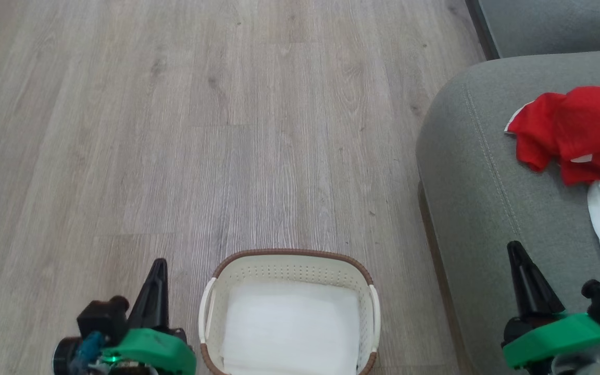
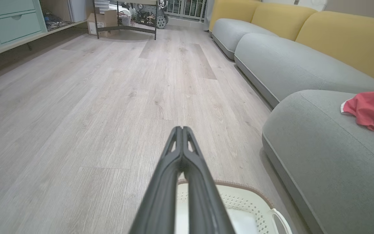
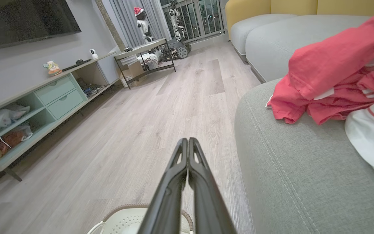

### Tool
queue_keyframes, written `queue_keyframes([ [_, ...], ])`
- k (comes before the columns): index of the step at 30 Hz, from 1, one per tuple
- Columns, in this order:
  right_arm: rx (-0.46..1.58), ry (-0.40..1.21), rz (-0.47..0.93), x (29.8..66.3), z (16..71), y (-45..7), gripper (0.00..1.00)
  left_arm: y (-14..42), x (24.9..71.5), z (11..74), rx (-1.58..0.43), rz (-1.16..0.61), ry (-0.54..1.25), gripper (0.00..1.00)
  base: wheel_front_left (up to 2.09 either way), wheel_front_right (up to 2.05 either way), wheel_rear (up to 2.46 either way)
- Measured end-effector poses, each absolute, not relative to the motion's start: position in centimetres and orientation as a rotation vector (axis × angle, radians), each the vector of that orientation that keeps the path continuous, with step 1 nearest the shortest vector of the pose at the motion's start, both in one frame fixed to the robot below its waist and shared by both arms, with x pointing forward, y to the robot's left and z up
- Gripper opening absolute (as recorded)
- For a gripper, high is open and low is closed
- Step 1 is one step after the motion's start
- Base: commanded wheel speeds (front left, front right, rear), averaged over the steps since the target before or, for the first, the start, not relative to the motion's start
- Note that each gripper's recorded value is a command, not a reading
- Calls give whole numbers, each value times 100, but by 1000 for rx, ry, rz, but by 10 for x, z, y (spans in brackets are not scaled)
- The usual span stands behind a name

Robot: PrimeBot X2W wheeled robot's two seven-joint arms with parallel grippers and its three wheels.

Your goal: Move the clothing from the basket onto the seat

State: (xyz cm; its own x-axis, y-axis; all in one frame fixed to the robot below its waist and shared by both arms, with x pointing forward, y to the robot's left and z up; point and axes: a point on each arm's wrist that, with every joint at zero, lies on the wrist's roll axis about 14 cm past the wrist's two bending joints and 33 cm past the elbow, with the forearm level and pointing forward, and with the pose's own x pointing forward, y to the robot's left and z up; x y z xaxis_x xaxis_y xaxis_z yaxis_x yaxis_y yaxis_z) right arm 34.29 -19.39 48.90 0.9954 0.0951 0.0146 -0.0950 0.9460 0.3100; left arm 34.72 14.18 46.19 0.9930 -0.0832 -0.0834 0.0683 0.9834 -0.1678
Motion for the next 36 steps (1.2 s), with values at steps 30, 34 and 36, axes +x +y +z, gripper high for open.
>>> queue_keyframes([
  [30, 607, 47, 1, 347, 479, -206, 0, 159, 353, 455, -498, 9, 161, 0, 0, 0, 0],
  [34, 647, 48, -4, 350, 480, -206, 0, 160, 355, 456, -544, 17, 165, 0, 0, 0, 0],
  [36, 665, 53, -8, 350, 479, -207, 0, 159, 355, 456, -569, 15, 166, 0, 0, 0, 0],
])
